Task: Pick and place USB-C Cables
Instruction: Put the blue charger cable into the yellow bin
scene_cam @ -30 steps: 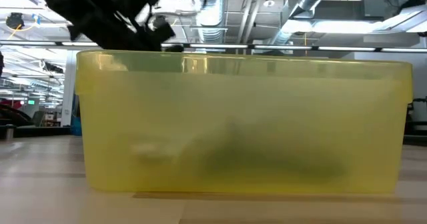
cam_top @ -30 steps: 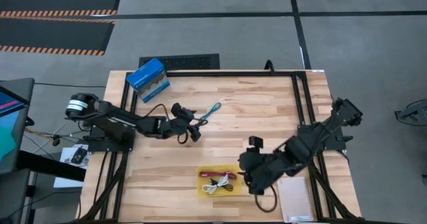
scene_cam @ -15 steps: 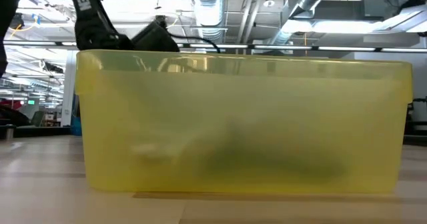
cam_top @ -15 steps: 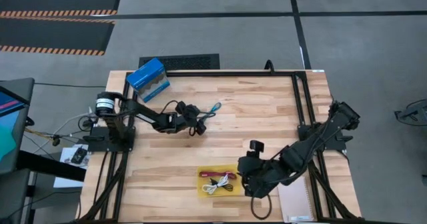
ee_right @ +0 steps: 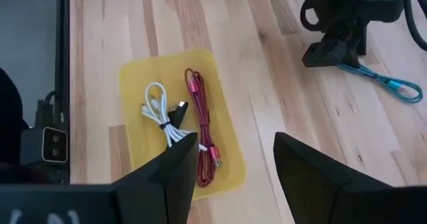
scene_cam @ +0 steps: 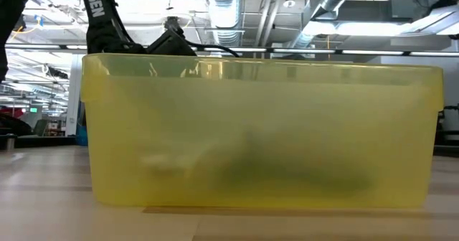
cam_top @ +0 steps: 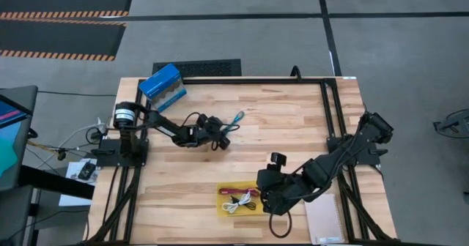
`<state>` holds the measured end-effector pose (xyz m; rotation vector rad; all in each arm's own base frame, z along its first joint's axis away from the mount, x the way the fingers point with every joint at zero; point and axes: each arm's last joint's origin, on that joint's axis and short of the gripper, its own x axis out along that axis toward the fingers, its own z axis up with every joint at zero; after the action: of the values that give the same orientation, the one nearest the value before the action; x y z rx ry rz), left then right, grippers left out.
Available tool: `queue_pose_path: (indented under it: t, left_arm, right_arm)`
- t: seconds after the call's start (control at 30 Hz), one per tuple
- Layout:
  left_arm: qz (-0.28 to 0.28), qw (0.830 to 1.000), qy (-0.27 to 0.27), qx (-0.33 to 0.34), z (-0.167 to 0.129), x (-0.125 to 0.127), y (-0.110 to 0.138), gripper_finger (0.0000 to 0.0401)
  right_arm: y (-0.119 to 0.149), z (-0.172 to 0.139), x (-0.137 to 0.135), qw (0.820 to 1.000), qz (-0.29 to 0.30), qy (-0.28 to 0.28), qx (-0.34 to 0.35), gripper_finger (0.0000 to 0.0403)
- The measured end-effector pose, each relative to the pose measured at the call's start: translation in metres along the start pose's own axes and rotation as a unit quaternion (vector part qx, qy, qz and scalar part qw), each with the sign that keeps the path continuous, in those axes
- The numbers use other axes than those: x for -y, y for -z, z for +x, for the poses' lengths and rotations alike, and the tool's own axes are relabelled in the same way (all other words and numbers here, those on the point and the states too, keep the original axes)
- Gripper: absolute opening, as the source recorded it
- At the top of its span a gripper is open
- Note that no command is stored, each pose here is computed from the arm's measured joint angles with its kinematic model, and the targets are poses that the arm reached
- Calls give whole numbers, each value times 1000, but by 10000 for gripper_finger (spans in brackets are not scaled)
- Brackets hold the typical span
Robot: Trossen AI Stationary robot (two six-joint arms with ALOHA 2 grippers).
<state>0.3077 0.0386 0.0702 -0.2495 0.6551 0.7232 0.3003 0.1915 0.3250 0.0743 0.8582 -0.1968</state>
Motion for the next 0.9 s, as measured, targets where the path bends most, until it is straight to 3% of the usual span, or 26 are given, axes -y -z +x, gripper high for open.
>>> queue_pose_path:
  t: [0.17,0.53,0.9]
  left_arm:
    - [-1,1000,19,1,-2,4,1,17]
    - [4,998,57,-2,-27,13,-7,1]
    - [-10,997,70,31,-91,21,-31,0]
  right_arm:
    - [0,0,-1,1000,15,-2,0,218]
    - [2,-3,-5,1000,17,-8,3,218]
    - [2,-4,-6,999,16,13,28,218]
